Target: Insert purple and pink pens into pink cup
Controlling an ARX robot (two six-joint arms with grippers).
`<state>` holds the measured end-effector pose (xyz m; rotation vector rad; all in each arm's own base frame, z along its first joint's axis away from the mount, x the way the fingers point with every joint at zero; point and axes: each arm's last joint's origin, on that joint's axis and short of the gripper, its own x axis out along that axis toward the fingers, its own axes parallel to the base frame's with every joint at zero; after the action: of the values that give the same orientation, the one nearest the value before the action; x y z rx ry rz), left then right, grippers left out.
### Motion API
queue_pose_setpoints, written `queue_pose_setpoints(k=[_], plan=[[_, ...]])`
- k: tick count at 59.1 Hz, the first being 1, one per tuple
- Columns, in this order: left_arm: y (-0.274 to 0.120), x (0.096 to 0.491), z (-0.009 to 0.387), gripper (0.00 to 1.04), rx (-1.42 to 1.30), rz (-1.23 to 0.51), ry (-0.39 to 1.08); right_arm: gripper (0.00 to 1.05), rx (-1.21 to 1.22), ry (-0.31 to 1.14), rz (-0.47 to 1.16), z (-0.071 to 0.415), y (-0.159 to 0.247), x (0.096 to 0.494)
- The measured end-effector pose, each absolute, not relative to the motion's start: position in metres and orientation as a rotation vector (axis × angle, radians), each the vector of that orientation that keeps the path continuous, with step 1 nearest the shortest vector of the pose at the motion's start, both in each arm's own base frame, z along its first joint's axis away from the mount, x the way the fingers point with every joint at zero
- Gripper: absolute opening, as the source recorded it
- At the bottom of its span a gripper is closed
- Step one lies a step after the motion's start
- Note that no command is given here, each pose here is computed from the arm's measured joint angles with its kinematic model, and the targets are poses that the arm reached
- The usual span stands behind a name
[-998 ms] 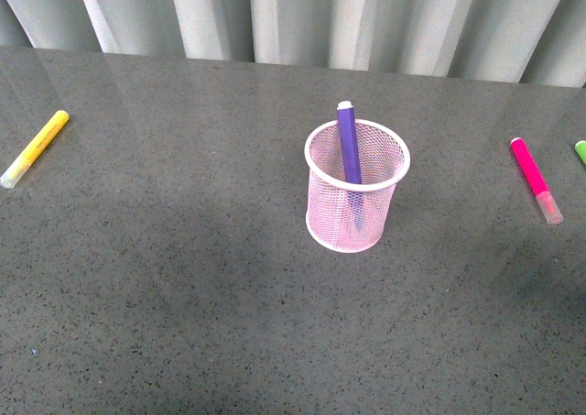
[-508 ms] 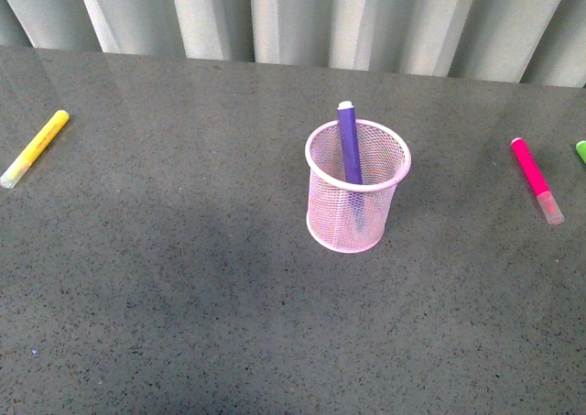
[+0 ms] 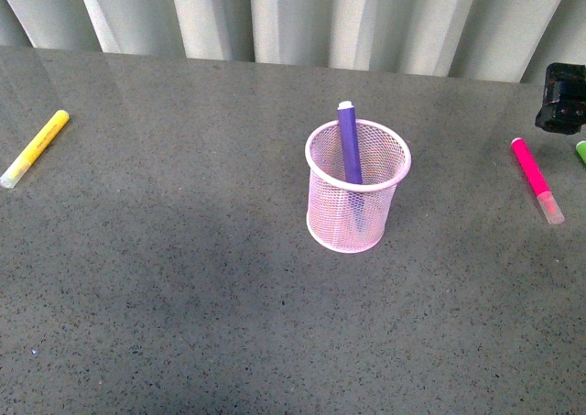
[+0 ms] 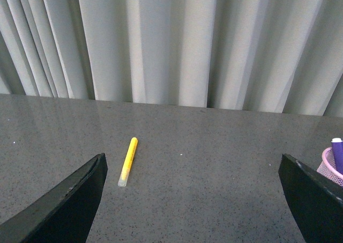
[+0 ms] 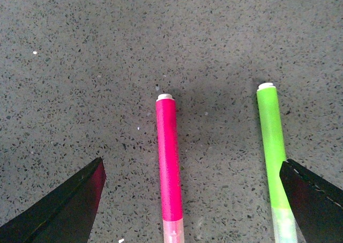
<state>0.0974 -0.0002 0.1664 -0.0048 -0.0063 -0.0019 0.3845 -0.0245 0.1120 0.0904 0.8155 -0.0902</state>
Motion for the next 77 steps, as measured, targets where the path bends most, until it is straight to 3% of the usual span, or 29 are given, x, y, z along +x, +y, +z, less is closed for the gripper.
queue_pose_setpoints(k=[58, 77], plan=[[0.0, 0.097, 0.166, 0.98, -0.005, -0.002, -0.006, 0.97, 0.074, 0.98, -0.05, 0.059, -0.016, 0.429], [0.0, 0.097, 0.166, 0.98, -0.005, -0.002, -0.006, 0.53, 0.079, 1.017, -0.02, 0.062, -0.016, 0.435]])
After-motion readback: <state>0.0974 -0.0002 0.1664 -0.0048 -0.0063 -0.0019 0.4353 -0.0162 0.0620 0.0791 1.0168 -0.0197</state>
